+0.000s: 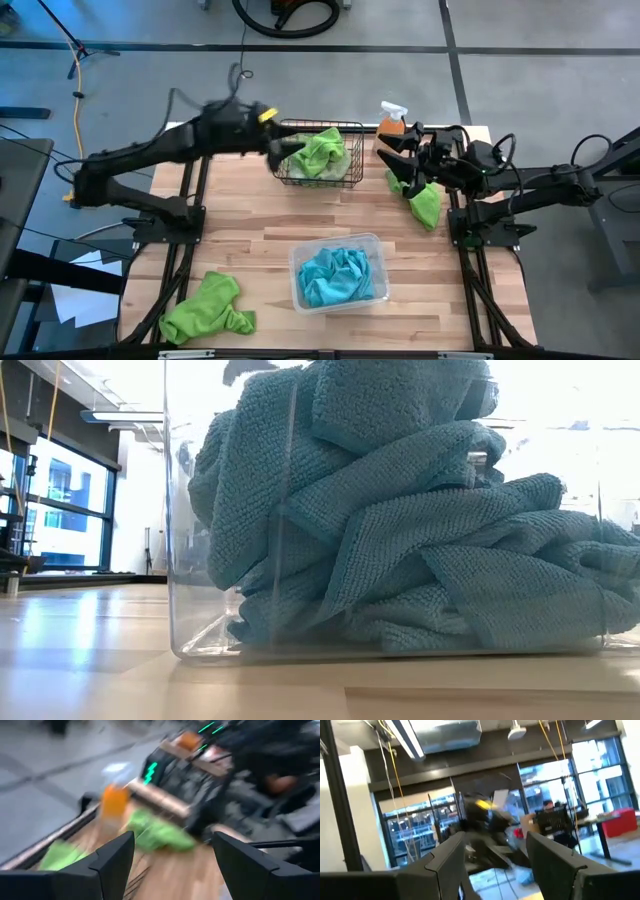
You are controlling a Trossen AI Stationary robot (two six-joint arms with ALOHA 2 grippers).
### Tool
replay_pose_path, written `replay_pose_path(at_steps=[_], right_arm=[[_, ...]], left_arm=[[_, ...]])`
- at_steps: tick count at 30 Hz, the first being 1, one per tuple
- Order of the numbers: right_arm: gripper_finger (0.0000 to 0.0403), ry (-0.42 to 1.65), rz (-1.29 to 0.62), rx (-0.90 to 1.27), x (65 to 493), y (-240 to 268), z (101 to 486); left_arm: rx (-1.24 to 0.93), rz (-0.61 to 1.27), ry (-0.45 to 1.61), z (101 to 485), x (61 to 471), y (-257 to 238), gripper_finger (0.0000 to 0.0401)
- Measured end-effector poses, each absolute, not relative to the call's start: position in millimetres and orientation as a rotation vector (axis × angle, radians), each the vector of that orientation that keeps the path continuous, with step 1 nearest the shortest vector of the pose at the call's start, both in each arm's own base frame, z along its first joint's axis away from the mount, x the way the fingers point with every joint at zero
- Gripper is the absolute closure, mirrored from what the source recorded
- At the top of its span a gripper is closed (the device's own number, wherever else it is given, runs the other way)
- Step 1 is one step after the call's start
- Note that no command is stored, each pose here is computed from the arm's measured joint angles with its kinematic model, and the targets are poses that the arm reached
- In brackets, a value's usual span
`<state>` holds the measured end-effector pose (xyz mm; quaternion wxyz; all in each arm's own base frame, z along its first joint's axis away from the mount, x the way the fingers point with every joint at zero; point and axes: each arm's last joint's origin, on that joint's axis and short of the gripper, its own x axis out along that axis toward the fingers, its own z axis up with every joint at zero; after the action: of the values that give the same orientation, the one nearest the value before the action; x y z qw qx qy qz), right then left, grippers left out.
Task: Sort microfiber towel by color & place in baskets
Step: Put the top green towel into the wire basket
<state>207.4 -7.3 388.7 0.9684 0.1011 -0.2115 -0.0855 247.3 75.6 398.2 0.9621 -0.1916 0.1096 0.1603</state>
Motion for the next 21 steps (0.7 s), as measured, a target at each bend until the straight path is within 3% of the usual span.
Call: replay_pose_path(at_steps=[4, 12, 21], right_arm=[[0.0194, -0.384, -0.155, 0.268, 209.4, -9.7, 384.1], [0.0194, -0.33, -0.092, 0.353, 211.4, -10.3, 379.3], [0.0194, -0.316, -0.077, 0.4, 211.9, -9.9, 377.9]], left_arm=[[-0.327, 0.191, 0.048, 401.5, 227.0, 39.9, 0.0143], [-0.341, 0.014, -0.263, 360.8, 199.7, -4.3, 0.0144], [-0.293, -0.023, -0.326, 348.5, 170.5, -9.1, 0.0153]])
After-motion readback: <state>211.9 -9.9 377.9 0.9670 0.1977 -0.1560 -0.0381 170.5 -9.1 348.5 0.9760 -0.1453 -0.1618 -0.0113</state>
